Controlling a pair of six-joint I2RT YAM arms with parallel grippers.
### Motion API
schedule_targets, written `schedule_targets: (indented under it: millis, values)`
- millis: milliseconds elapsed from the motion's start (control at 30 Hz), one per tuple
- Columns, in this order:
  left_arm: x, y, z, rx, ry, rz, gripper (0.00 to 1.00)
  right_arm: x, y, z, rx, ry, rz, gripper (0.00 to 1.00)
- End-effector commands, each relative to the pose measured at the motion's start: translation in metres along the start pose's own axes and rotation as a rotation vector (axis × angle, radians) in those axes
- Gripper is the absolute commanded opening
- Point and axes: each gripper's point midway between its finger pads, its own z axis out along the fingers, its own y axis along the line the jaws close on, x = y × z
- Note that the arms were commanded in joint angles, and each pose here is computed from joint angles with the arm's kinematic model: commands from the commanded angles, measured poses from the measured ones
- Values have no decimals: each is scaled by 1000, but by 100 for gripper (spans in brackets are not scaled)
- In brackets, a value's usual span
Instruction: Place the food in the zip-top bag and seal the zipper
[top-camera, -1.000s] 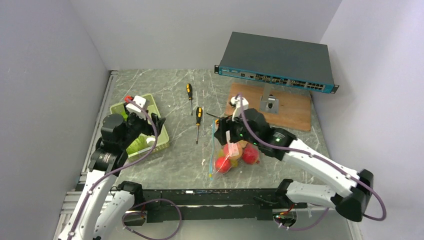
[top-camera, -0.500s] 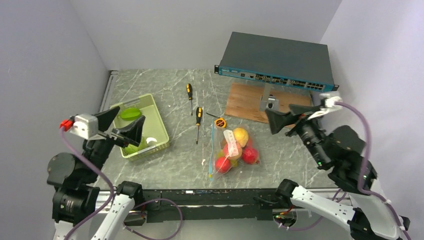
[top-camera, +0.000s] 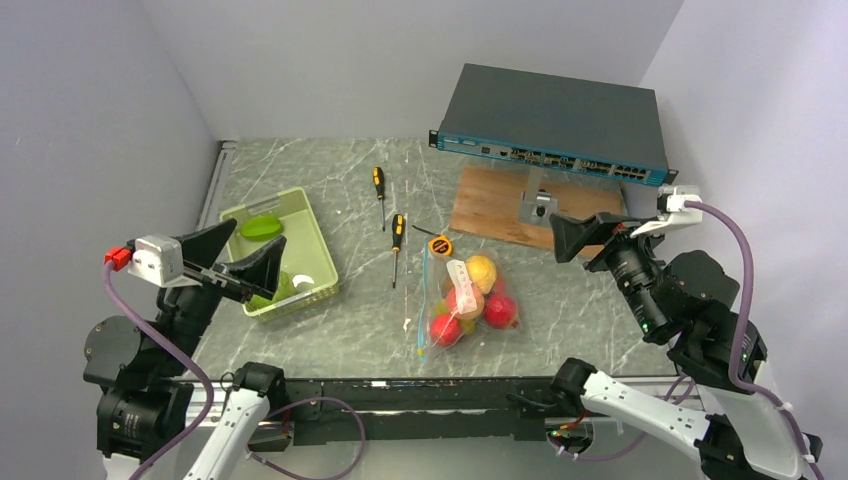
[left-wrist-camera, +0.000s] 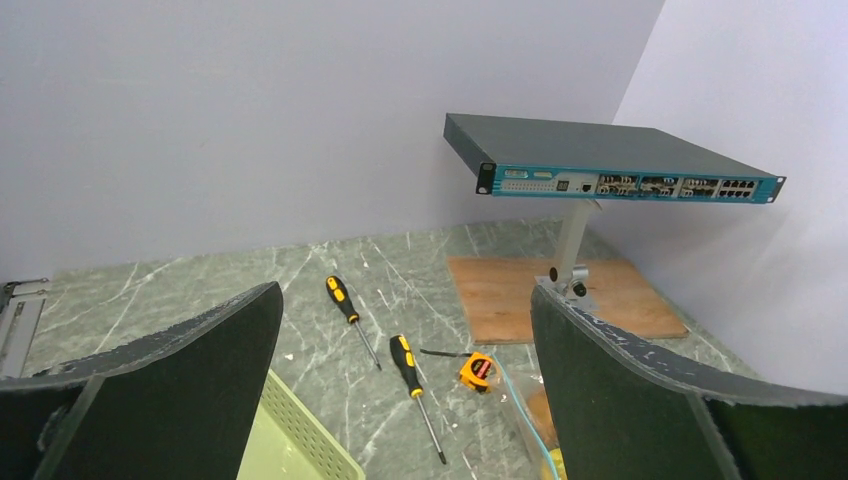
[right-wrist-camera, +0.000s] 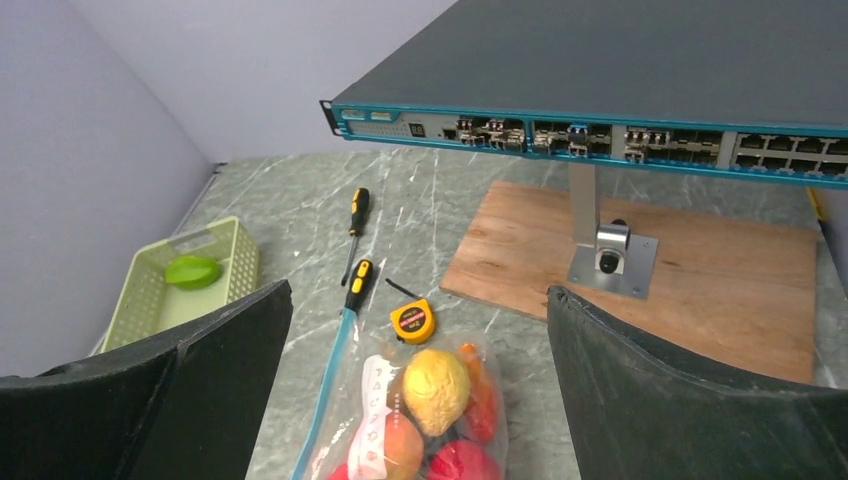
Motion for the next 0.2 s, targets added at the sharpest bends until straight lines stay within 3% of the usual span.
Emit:
schedule_targets:
  millis: [0,167]
  values:
    - [-17,-3,-5,0,-50,-13,100,-20,-7,-5,40,-47,39,100]
    - [-13,-2,-6,-8,-31,-5,100,-17,-8,0,64,-38,17,100]
